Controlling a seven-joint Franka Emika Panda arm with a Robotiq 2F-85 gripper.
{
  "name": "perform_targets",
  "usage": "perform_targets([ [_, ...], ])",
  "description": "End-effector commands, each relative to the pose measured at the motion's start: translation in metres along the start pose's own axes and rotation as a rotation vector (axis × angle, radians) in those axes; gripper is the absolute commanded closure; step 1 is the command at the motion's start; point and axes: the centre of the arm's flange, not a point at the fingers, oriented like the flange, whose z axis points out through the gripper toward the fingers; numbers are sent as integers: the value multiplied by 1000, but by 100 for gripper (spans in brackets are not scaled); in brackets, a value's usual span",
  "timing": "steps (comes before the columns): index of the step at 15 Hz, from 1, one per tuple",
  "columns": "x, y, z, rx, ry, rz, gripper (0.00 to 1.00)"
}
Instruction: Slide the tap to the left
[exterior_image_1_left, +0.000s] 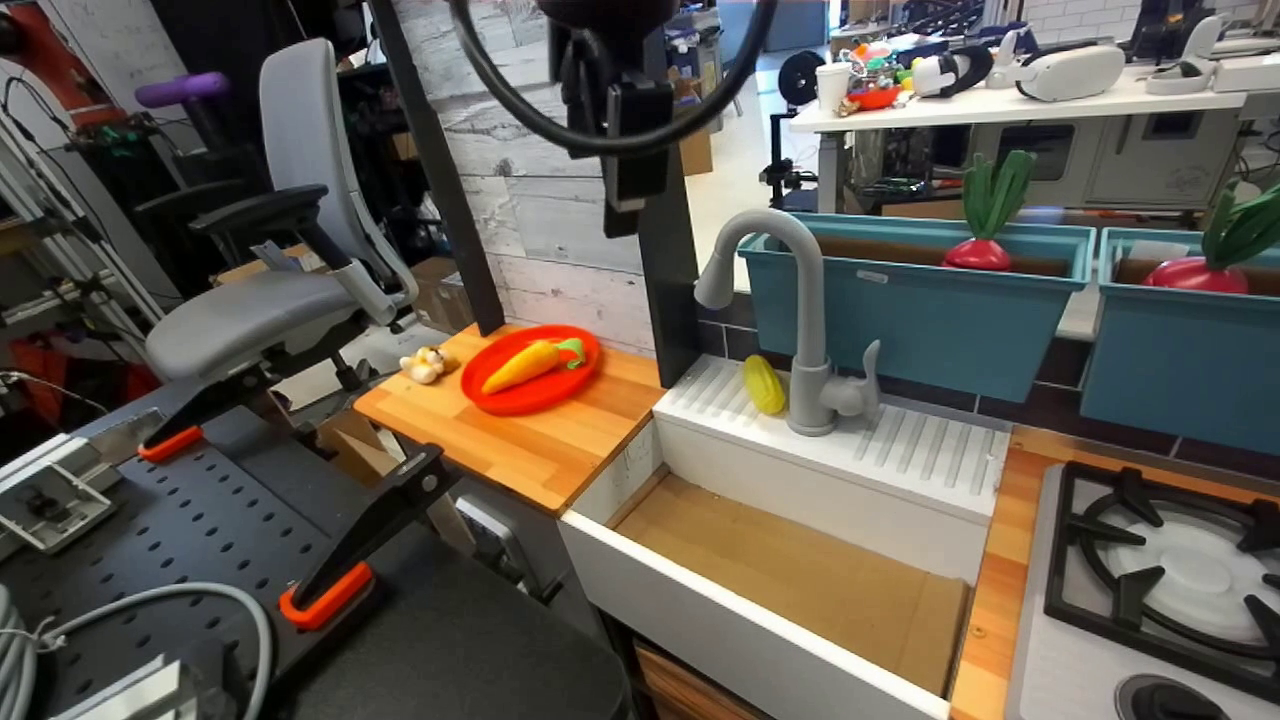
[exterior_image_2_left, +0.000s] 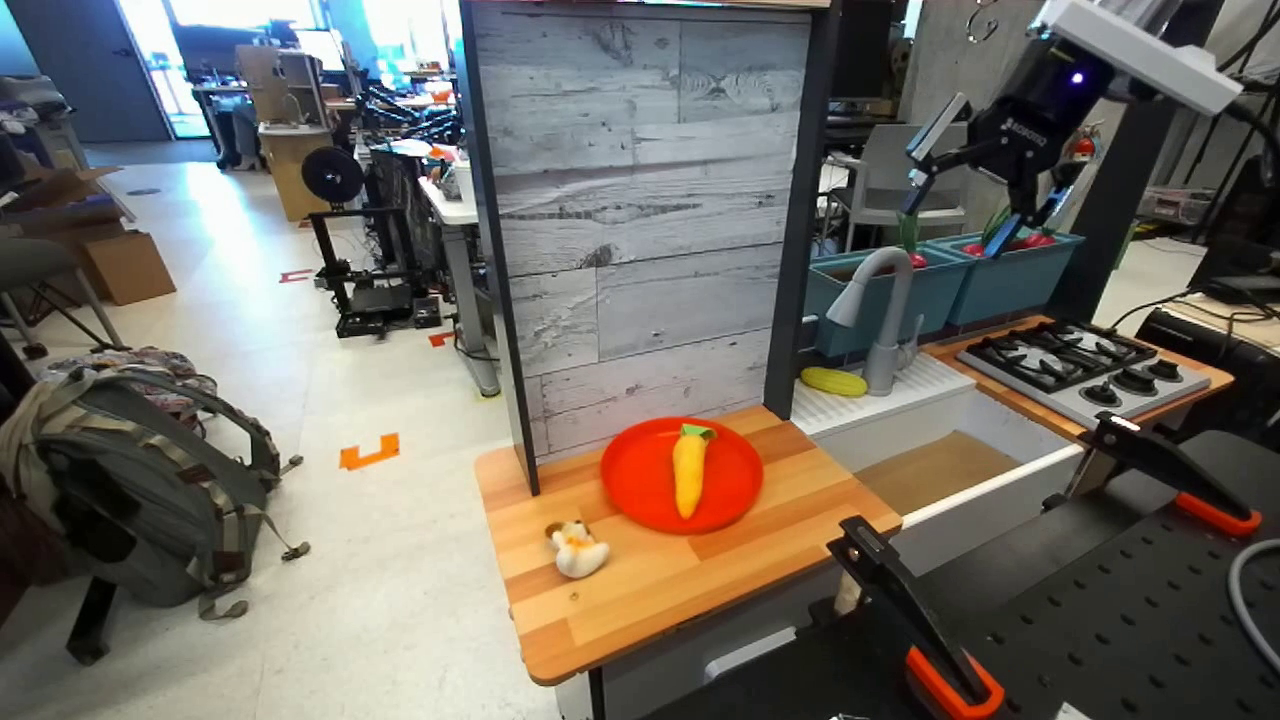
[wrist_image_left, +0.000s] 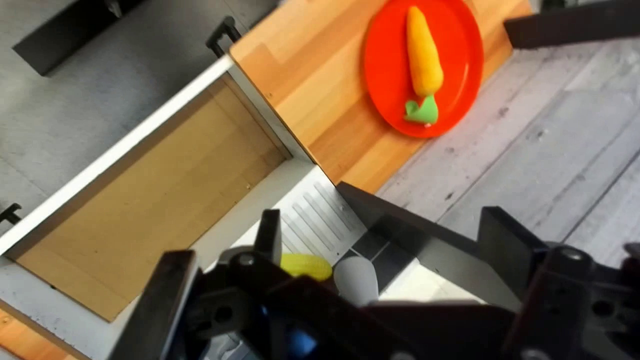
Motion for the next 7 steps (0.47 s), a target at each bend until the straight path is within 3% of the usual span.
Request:
perform_targets([
  [1, -62, -21, -10, -96, -48, -118, 0],
  [2, -70, -27, -5, -124, -63, -149, 0],
  [3, -37, -15, 3, -76, -50, -100, 0],
  [7, -60, -27, 5, -105, -70, -145, 0],
])
